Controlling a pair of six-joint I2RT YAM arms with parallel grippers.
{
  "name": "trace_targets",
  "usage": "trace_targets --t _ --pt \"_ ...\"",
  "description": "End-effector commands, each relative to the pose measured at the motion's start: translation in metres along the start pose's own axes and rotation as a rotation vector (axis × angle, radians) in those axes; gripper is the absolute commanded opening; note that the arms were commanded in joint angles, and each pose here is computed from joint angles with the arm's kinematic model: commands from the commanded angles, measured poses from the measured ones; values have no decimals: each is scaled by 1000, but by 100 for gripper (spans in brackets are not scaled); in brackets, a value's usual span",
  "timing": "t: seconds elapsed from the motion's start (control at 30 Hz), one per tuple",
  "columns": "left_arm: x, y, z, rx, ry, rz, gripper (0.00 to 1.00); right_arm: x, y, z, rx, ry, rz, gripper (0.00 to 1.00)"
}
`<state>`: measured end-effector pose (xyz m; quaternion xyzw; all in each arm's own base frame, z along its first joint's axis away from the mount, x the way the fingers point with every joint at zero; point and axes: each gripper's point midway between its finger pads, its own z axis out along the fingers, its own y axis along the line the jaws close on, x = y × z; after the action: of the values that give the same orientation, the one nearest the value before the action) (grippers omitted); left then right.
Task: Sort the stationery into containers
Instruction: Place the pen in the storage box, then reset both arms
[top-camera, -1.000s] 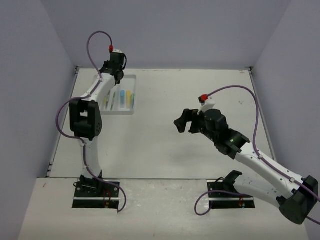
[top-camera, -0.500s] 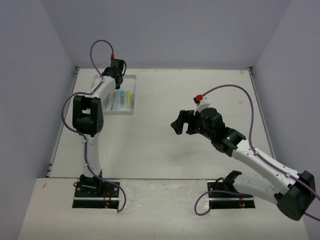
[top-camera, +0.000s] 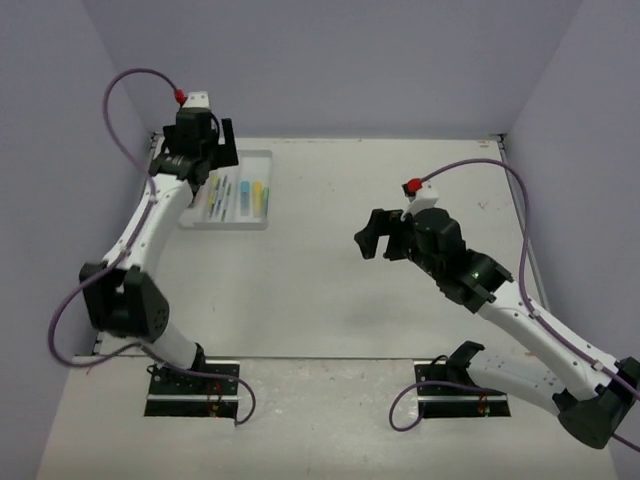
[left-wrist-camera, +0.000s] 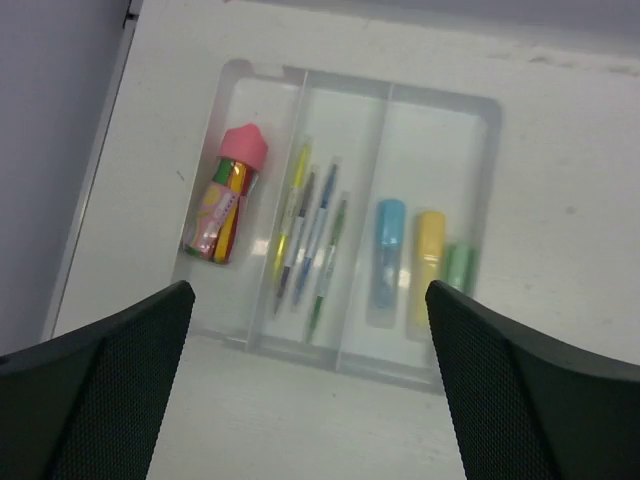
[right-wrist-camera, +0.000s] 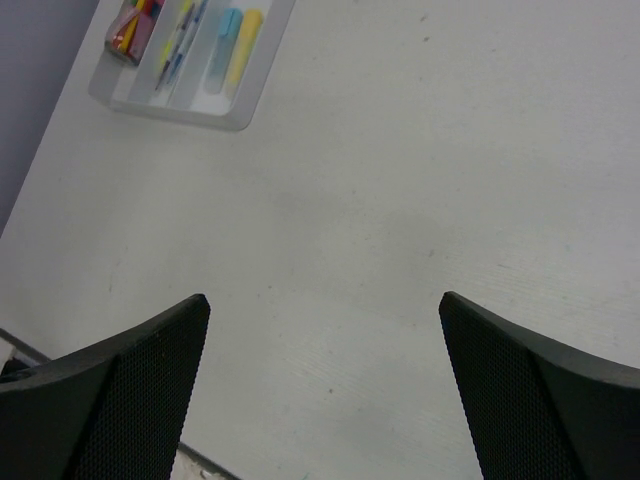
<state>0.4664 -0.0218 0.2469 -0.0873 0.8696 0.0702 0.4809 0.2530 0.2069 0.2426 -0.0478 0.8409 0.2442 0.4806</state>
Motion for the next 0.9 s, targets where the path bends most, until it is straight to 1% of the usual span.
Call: trace_targets --t 0.0,0.07,0.13,0.17,0.23,0.37,0.47,0.57,0.7,0.87 --pt "-27 10 -126 206 -236 -195 100 -50 -53 -49 271 -209 -80 99" --pt "-12 24 -160 221 -292 -222 100 -62 -66 -70 335 -257 -96 99" --pt "5 38 -184 215 -342 -239 100 -68 -74 -90 369 -277 -88 99" --pt "15 42 -182 202 -337 -236 100 -70 -76 -98 378 -284 -83 99" --pt "27 53 -199 198 -390 -219 100 -70 -81 -115 387 -292 -72 99" --pt "60 67 -200 153 -397 -187 100 -61 -85 -132 361 -297 -58 99" --pt "71 76 -203 130 -443 -204 100 -54 -87 -138 325 -323 -38 99" --pt "84 77 -197 131 -452 -209 100 -47 -88 -145 282 -370 2 99" --pt "86 79 -195 118 -440 -217 100 -38 -89 -150 237 -401 26 99" --pt "93 76 -188 116 -408 -219 100 -26 -93 -141 237 -395 19 99"
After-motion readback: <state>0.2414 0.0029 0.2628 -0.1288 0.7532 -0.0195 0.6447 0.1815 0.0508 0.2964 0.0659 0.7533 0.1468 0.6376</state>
